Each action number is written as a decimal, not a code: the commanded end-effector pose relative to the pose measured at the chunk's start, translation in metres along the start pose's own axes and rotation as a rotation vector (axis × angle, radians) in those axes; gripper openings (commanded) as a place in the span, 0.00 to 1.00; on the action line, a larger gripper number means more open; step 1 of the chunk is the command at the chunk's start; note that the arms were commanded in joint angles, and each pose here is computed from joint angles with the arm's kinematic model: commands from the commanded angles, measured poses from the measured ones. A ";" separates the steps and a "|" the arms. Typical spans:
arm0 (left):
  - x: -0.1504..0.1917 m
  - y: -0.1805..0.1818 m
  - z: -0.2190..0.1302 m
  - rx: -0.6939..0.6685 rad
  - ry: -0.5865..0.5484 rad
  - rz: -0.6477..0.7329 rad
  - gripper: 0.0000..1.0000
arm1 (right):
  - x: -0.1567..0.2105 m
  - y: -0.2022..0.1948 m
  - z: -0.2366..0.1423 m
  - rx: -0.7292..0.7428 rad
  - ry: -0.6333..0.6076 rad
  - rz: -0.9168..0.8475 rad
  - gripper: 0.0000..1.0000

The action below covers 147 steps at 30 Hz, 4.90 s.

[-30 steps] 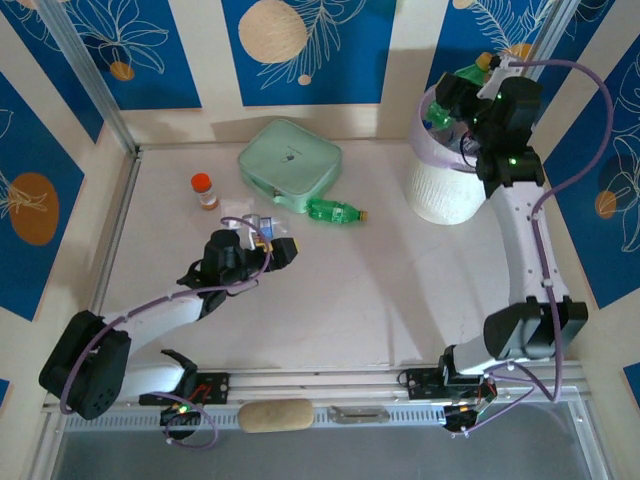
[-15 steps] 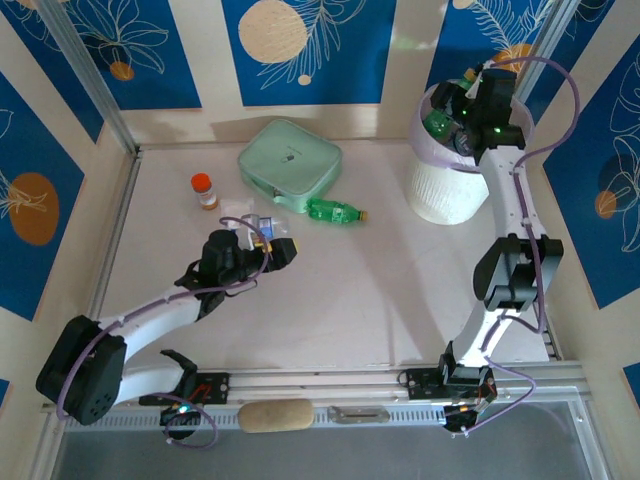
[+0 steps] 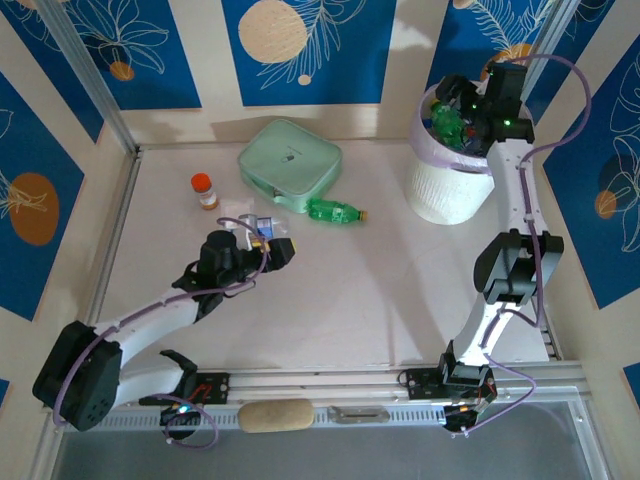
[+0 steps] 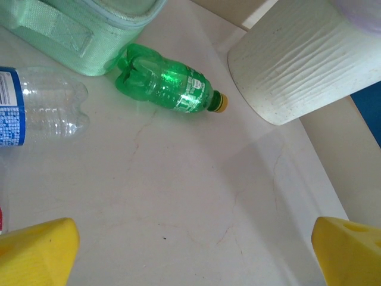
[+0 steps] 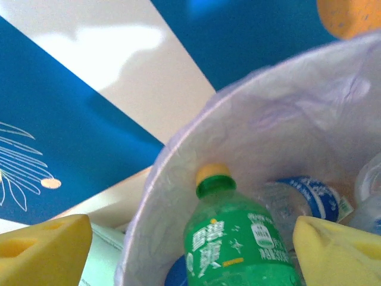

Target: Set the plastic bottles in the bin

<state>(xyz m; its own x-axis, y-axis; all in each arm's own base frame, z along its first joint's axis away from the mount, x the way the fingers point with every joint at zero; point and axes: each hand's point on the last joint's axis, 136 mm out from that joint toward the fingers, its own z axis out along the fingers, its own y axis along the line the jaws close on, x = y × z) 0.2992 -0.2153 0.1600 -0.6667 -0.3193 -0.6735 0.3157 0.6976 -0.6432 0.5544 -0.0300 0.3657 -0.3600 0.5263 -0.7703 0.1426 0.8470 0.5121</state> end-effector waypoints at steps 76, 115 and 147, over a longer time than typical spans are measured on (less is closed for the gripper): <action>0.043 0.114 -0.006 -0.370 0.342 0.082 1.00 | 0.414 0.142 -0.080 -0.331 0.564 -0.011 0.99; 0.036 0.035 0.032 -0.111 0.232 0.162 0.42 | 0.427 0.150 -0.082 -0.427 0.669 0.064 1.00; 0.041 -0.036 0.049 0.205 0.205 0.096 0.58 | 0.437 0.162 -0.076 -0.539 0.727 0.167 0.54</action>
<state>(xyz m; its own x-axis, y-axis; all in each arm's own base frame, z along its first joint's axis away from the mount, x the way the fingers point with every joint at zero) 0.2963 -0.2777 0.1317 -0.7500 -0.1078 -0.6525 0.4741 0.6002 -0.6442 0.3481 0.3353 0.1484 -0.8880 0.2988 -0.3495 -0.1537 0.5235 0.8381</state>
